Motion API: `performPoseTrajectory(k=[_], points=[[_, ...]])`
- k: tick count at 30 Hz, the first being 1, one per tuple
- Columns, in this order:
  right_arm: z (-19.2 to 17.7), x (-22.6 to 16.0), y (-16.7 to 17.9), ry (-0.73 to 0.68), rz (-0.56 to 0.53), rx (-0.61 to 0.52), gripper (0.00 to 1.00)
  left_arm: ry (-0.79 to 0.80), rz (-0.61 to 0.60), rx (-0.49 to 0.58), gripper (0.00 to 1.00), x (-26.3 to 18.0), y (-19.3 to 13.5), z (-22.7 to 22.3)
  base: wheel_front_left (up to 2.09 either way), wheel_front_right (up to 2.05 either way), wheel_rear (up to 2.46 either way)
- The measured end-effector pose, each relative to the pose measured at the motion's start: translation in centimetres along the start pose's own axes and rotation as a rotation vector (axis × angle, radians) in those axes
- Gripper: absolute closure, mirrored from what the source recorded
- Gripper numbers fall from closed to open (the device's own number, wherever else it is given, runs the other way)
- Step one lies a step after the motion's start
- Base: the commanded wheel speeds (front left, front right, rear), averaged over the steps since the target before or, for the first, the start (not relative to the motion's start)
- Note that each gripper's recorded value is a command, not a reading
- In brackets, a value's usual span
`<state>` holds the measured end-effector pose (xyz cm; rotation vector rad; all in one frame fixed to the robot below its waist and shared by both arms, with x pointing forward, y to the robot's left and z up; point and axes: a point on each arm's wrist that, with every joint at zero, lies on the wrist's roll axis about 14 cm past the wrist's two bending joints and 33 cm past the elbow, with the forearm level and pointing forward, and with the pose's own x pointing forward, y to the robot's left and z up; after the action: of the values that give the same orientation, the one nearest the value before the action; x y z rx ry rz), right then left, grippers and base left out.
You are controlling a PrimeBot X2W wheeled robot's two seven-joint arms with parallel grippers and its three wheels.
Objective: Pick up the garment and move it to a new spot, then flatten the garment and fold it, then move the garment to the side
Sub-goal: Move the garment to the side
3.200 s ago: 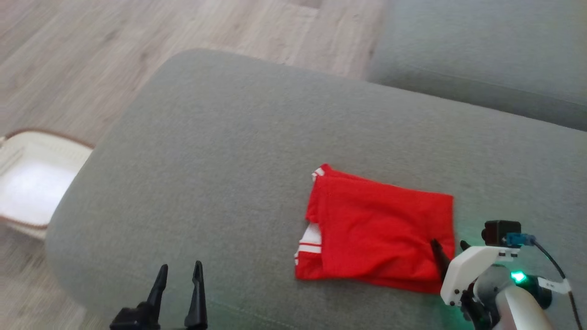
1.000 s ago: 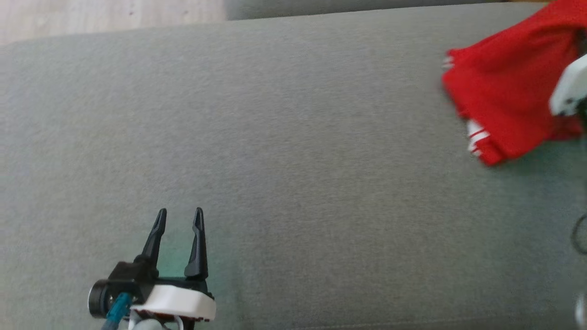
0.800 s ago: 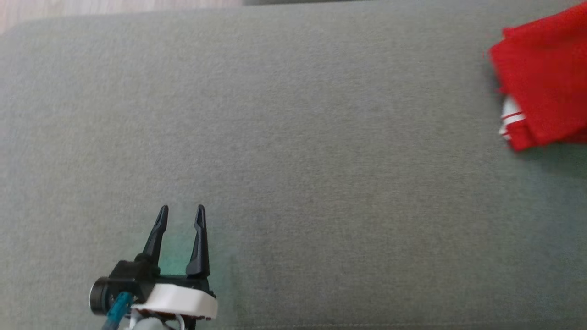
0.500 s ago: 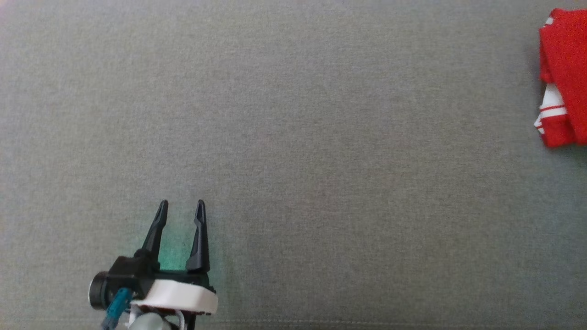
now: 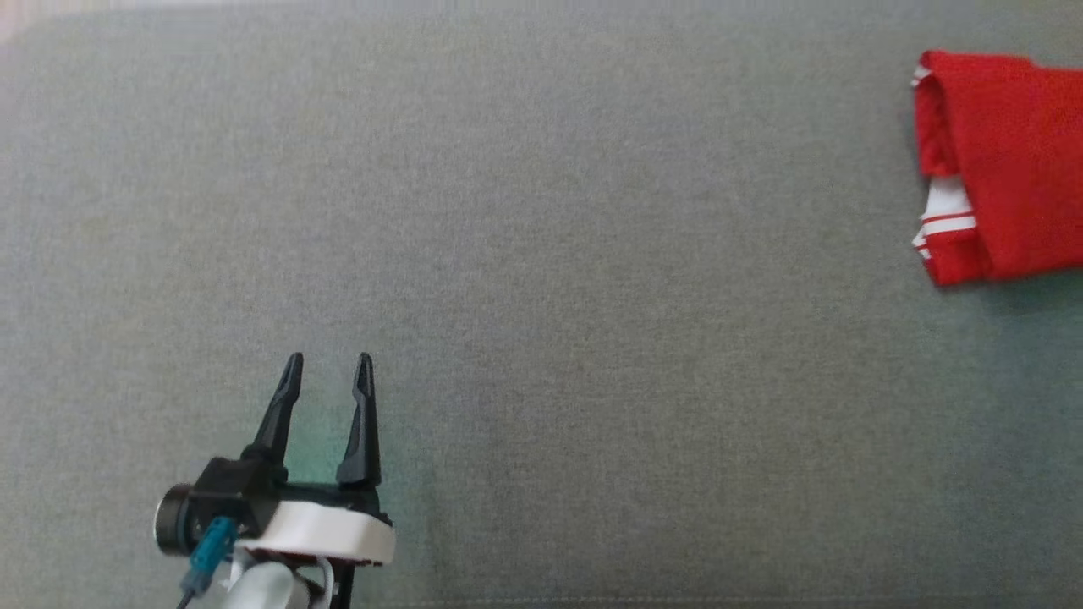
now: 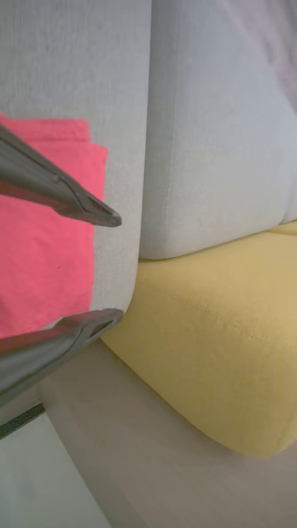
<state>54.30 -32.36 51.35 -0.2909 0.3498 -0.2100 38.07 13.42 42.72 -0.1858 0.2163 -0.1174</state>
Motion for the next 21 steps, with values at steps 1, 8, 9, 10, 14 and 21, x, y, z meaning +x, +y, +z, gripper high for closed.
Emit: performPoseTrajectory(k=[1,8,9,10,14,21], points=[[0.9,-0.4,0.6,-0.03,0.016,0.002,0.0,-0.014,-0.004,0.004,0.0,0.0,-0.1,0.5,0.0,0.0,0.0],[5.6,-4.5,4.5,-0.233,0.128,0.032,0.0,-0.106,0.003,0.025,0.0,-1.0,0.1,3.6,0.0,0.0,0.0],[5.6,-5.3,5.3,-0.247,0.148,0.047,0.0,-0.119,0.009,0.024,0.0,-1.2,0.3,4.1,0.0,0.0,0.0],[5.3,-6.2,6.1,-0.257,0.17,0.06,0.0,-0.134,0.017,0.021,0.0,-1.4,0.5,4.6,0.0,0.0,0.0],[3.9,-9.6,9.3,-0.287,0.249,0.114,0.0,-0.166,0.039,0.011,0.0,-2.7,1.0,5.5,0.0,0.0,0.0],[2.6,-13.8,12.2,-0.356,0.312,0.187,0.0,-0.149,0.094,-0.015,0.0,-5.4,2.3,4.3,0.0,0.0,0.0]])
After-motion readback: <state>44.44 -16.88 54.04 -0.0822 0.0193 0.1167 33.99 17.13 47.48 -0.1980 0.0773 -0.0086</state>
